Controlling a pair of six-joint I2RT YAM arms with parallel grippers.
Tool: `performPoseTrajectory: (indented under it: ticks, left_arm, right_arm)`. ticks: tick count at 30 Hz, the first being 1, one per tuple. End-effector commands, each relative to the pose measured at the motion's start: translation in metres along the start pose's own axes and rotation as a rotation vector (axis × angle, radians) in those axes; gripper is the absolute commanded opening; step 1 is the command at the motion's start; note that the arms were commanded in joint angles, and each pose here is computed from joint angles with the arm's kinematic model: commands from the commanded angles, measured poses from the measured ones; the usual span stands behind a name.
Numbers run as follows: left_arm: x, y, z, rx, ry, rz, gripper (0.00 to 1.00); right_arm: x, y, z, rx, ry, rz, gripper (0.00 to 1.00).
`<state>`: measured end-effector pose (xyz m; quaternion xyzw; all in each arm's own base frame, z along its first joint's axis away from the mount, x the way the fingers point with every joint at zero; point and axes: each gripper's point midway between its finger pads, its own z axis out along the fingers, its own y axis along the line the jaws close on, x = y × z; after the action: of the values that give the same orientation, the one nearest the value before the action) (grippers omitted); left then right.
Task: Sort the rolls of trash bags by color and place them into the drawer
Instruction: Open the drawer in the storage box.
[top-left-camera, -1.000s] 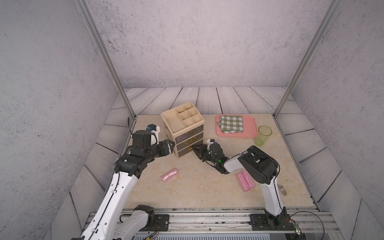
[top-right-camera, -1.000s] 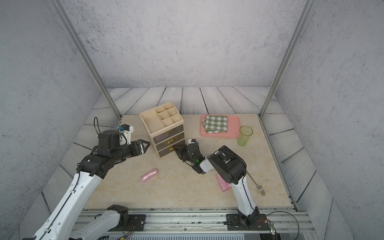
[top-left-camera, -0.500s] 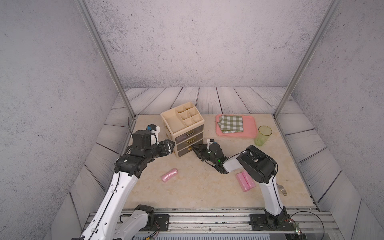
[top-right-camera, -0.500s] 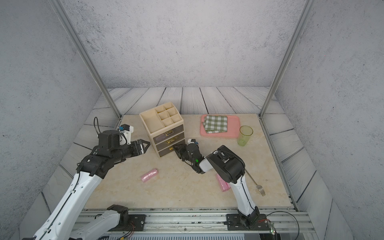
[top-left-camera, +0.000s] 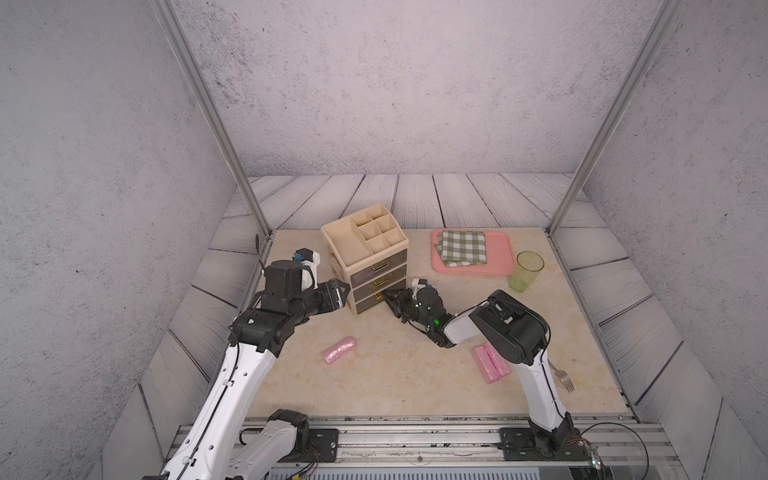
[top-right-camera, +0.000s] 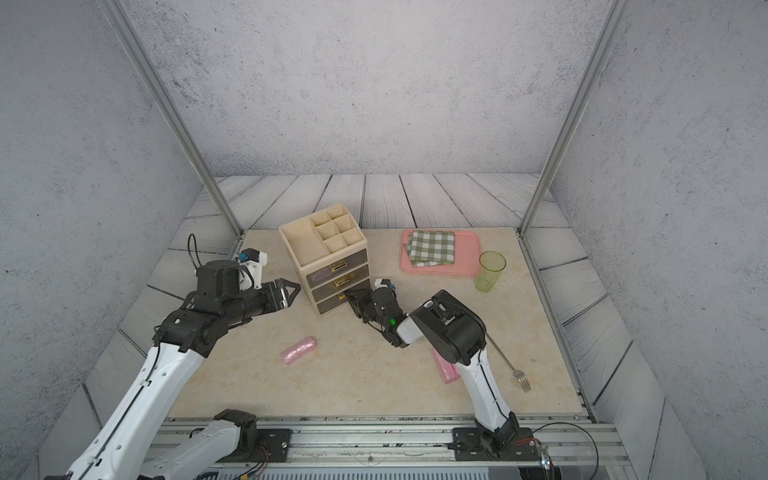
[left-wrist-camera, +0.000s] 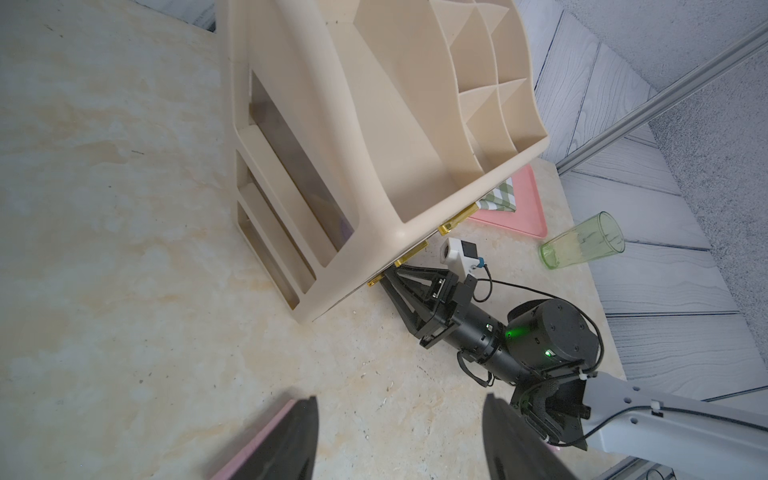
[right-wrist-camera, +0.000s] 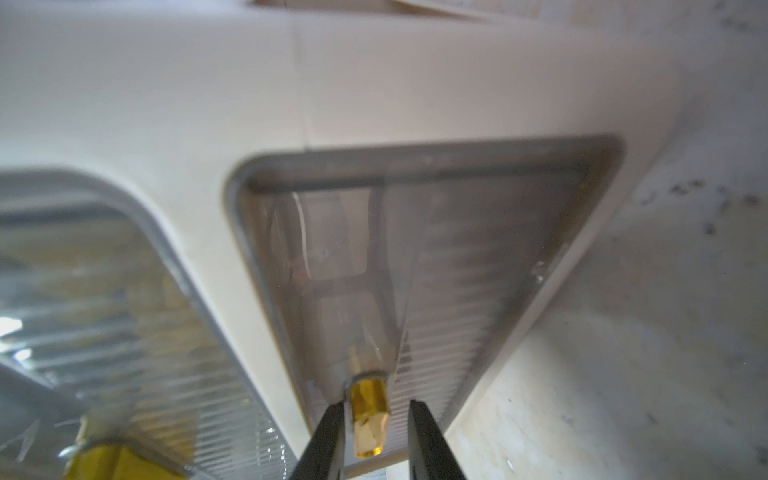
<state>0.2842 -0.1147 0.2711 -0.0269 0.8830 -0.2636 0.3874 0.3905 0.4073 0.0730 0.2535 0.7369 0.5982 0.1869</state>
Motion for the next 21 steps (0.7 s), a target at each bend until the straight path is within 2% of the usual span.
performPoseTrajectory:
  ticks: [1, 9, 21]
  left_arm:
    - [-0.0008, 0.0011, -0.0032, -0.001, -0.006, 0.006, 0.68]
    - [0.0, 0.0009, -0.0038, 0.001, -0.003, 0.007, 0.68]
    - [-0.0015, -0.0012, -0.0044, 0.009, -0.005, 0.005, 0.68]
  right_arm:
    - [-0.0005, -0.0058, 0.008, -0.001, -0.006, 0.008, 0.29]
    - [-0.0007, -0.0049, 0.0099, -0.003, -0.007, 0.007, 0.26]
    - [0.0007, -0.0003, 0.0, -0.015, -0.007, -0.007, 0.15]
